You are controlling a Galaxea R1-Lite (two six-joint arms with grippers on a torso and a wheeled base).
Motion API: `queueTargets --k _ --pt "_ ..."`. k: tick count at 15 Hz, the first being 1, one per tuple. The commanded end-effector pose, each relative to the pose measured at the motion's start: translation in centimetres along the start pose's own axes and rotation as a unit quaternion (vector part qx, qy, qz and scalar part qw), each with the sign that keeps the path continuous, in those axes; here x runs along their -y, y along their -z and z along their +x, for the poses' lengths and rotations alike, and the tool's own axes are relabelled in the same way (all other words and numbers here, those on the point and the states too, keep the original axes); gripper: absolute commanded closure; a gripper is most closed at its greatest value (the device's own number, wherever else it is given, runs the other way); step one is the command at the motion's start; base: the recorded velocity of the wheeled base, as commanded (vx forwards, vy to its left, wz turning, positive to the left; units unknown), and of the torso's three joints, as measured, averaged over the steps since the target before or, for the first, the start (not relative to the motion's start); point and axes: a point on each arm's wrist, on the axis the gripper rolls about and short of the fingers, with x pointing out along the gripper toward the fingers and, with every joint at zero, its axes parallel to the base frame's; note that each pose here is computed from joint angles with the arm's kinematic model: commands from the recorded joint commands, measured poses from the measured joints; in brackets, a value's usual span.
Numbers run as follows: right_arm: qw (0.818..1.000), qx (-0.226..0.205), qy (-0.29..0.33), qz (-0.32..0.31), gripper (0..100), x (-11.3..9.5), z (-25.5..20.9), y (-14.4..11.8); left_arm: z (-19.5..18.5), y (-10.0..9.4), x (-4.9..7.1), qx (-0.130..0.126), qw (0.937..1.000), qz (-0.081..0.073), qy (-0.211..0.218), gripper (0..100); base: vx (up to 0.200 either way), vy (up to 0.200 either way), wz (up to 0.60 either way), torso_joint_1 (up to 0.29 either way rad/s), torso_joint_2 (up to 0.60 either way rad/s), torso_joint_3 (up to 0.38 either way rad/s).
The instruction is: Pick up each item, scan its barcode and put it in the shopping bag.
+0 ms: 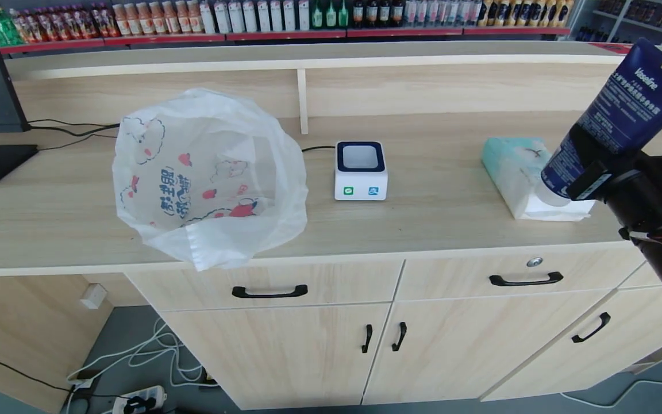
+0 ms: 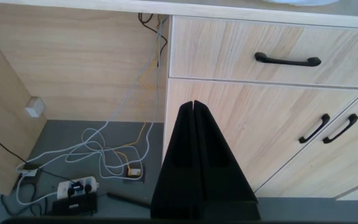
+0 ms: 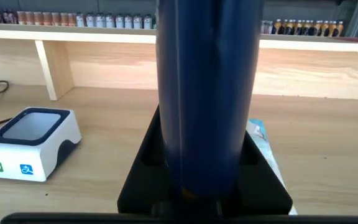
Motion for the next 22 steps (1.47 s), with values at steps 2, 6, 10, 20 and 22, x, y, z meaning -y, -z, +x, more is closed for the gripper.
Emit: queueTargets --k 2,6,10,20,22 --pt "1.000 0.001 0.000 0.000 100 0.07 -0.36 -0.20 0.00 0.00 0.00 0.000 1.0000 0.000 0.000 100 0.000 0.000 0.00 0.000 0.00 0.000" --pt "1.000 0.000 -0.002 0.001 100 0.05 -0.59 -0.20 0.00 0.00 0.00 0.000 1.0000 0.000 0.000 100 0.000 0.100 0.00 0.007 0.00 0.000" --pt "1.000 0.001 -0.003 0.001 100 0.09 -0.83 -0.34 0.00 0.00 0.00 0.000 1.0000 -0.001 0.000 100 0.000 0.200 0.00 0.010 0.00 0.004" --pt "1.000 0.004 -0.005 0.002 100 0.09 -0.97 -0.58 0.00 0.00 0.00 0.000 1.0000 0.000 -0.001 100 0.000 0.200 0.00 0.001 0.00 0.001" --pt "1.000 -0.002 -0.013 0.001 100 0.02 -1.05 -0.26 0.00 0.00 0.00 0.000 1.0000 0.000 0.000 100 0.000 0.200 0.00 0.005 0.01 0.002"
